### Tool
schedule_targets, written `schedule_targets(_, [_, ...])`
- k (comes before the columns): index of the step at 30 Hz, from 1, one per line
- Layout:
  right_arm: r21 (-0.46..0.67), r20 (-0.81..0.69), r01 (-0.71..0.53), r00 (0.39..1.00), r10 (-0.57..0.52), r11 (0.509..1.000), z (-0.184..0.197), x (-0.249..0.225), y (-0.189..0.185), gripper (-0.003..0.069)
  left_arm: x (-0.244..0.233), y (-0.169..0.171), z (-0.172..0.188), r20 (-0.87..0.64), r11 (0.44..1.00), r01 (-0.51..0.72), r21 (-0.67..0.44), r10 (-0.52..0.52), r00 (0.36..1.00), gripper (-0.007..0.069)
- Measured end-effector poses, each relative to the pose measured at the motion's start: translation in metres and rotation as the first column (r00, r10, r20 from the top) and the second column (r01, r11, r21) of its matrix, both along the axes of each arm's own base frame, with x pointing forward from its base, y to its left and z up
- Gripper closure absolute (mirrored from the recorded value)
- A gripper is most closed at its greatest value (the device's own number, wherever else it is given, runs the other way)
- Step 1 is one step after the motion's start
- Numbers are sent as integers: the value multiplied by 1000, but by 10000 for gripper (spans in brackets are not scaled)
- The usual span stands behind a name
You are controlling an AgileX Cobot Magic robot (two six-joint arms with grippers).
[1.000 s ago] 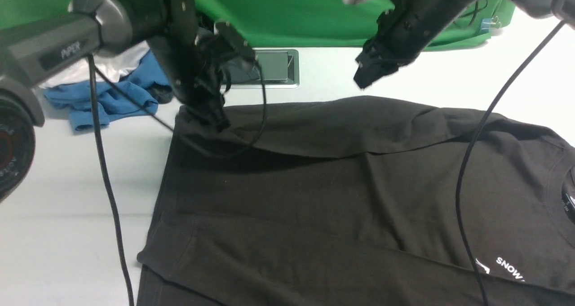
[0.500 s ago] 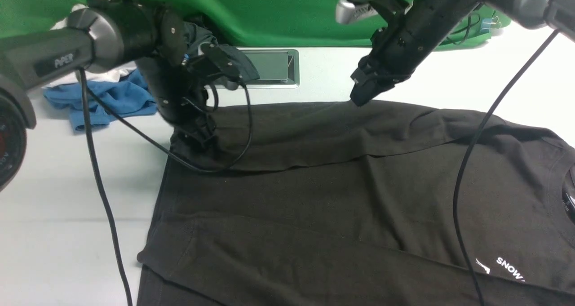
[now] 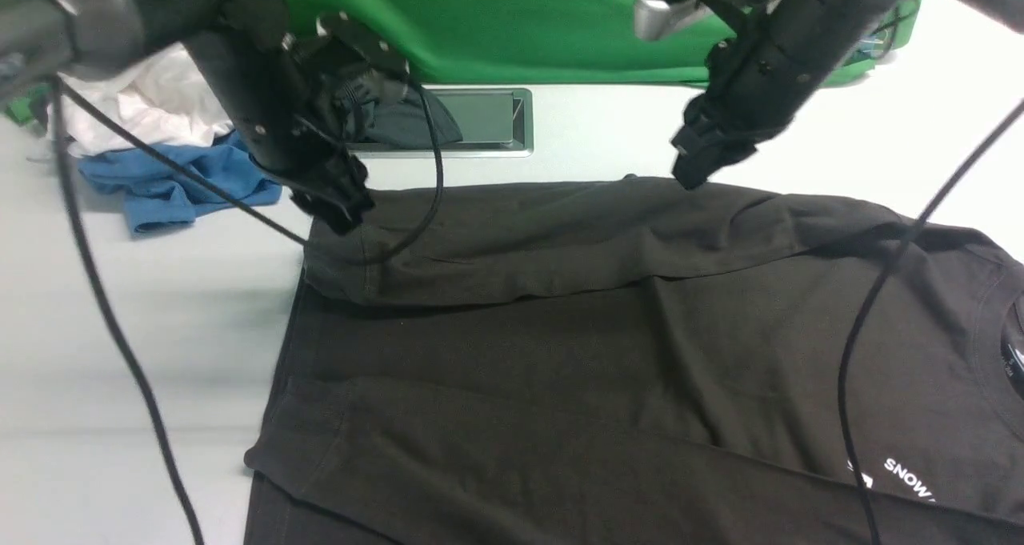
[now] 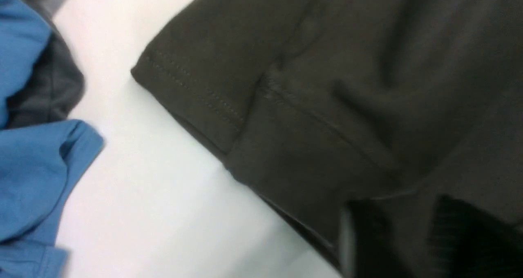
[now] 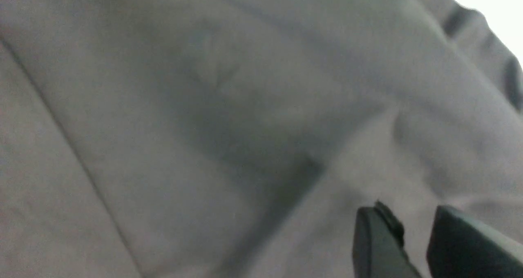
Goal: Fold a long-sleeved shirt on a white desktop.
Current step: 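Fold the left side of the dark shirt inward over its body with the left gripper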
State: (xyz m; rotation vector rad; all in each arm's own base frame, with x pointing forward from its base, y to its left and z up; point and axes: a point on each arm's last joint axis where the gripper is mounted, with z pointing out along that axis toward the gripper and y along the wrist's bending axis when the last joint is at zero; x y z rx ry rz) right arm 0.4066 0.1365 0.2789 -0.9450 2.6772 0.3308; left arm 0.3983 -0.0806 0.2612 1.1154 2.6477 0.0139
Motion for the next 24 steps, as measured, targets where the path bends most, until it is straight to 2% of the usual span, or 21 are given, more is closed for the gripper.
schedule_targets(1, [-4, -9, 0, 1000, 0, 1000, 0, -5, -2, 442, -2, -2, 6, 15, 1000, 20, -23, -19, 1000, 546])
schedule_targets(4, [-11, -34, 10, 999, -10, 1000, -3, -12, -4, 442, 0, -6, 11, 75, 997, 60, -58, -56, 996, 602])
schedule_targets(6, [-11, -42, 19, 999, -20, 1000, -3, -15, -4, 441, 3, -7, 11, 96, 996, 63, -66, -56, 994, 607])
schedule_targets(10, [-8, -57, 49, 997, -49, 999, 0, -24, -7, 441, 17, -9, -14, 98, 996, 67, -64, -61, 993, 608])
schedule_targets(13, [3, -56, 80, 995, -80, 997, 13, -42, -9, 457, 29, -12, -59, 9, 997, 63, -51, -63, 998, 608])
schedule_targets(17, [18, -29, 92, 995, -92, 996, 35, -73, -18, 485, 30, -15, -98, -117, 996, 43, -75, -52, 992, 608])
schedule_targets(24, [50, 31, 125, 992, -126, 991, 60, -118, -31, 497, 24, -17, -102, -196, 995, 28, -100, -47, 980, 608])
